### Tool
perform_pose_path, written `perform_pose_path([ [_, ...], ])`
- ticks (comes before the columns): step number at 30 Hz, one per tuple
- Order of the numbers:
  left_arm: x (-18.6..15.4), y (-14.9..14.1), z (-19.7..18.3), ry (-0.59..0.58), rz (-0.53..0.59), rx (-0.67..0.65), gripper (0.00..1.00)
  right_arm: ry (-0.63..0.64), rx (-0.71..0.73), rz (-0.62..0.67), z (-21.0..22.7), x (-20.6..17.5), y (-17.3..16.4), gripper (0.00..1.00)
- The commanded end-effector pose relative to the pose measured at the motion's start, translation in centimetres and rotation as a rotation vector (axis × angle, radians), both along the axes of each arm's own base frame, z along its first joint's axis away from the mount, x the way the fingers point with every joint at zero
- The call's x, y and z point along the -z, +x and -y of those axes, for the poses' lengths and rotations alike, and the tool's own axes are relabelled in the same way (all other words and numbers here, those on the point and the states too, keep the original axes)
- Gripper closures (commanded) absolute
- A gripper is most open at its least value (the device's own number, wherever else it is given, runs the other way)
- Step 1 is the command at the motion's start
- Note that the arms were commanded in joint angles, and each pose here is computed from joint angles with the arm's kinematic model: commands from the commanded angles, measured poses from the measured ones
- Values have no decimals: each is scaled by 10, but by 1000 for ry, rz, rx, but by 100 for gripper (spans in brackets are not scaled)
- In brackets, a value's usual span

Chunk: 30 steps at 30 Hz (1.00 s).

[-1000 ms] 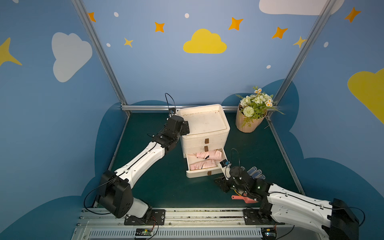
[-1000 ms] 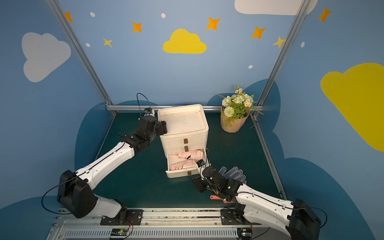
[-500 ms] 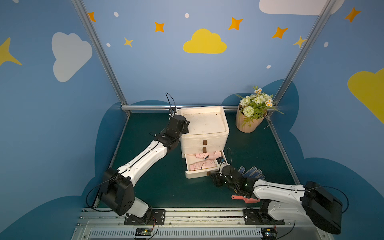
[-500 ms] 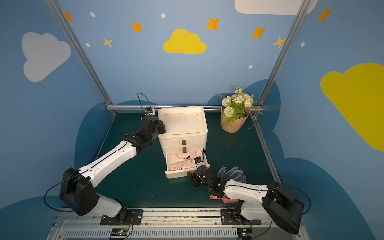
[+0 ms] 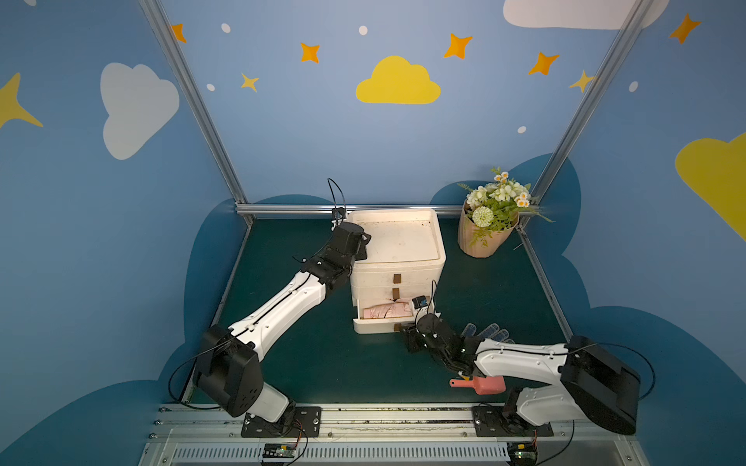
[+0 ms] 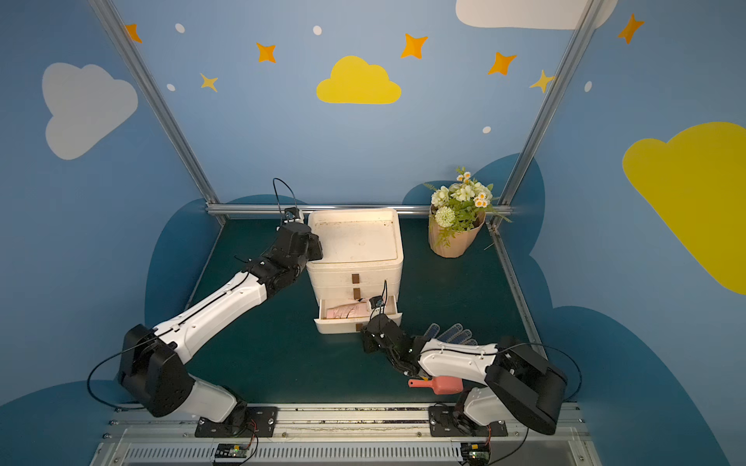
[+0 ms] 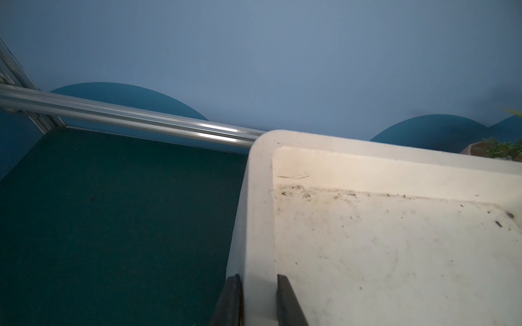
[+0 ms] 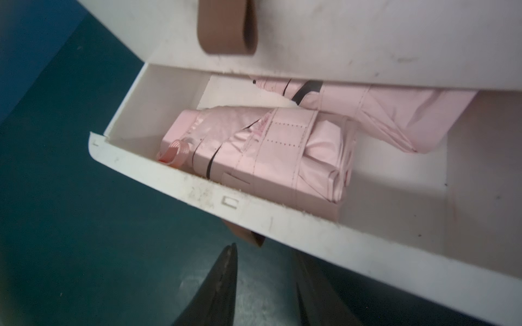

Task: Place the umbrella in the drawer by color
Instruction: Close the drawer in the storage box.

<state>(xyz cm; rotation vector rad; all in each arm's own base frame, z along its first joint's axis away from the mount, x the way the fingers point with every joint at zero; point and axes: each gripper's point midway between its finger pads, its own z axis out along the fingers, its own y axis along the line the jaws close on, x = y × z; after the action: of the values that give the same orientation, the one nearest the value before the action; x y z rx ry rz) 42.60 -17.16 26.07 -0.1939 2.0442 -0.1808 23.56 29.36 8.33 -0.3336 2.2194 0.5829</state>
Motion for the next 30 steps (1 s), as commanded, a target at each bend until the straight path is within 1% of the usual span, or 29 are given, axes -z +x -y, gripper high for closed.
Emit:
perform_pose_path([
  [1,35,-29,24,-103,-173,32,97,146,120,128,-16,-42,36,63],
  [5,35,-36,31,-124,-179,35,97,132,127,186,-26,-44,50,62],
  [10,37,-42,31,-132,-192,46,97,99,152,250,-22,-36,64,63],
  [11,39,-44,32,-136,-198,48,97,121,158,266,-22,-38,68,63],
  [14,44,-48,31,-142,-211,51,97,131,159,268,-20,-29,75,64],
  [16,46,-49,28,-135,-213,44,97,172,126,302,-24,-33,69,65],
  [19,47,-49,23,-119,-209,36,97,256,29,369,-32,-49,47,66],
  [21,46,-49,20,-115,-209,36,97,272,18,318,-31,-47,35,66],
  [23,44,-49,18,-117,-206,36,97,254,21,181,-28,-32,23,66],
  [24,45,-49,18,-117,-206,37,97,238,6,123,-28,-26,17,66],
  [25,44,-49,17,-118,-203,35,97,182,-39,76,-27,-17,8,66],
  [26,44,-49,17,-117,-204,35,97,152,-56,41,-27,-13,2,66],
  [28,45,-50,17,-120,-206,37,97,129,-69,29,-27,-6,-2,65],
  [29,45,-50,17,-122,-208,40,97,123,-52,23,-24,1,-2,66],
  [30,46,-51,18,-125,-210,42,97,127,18,4,-16,7,3,66],
])
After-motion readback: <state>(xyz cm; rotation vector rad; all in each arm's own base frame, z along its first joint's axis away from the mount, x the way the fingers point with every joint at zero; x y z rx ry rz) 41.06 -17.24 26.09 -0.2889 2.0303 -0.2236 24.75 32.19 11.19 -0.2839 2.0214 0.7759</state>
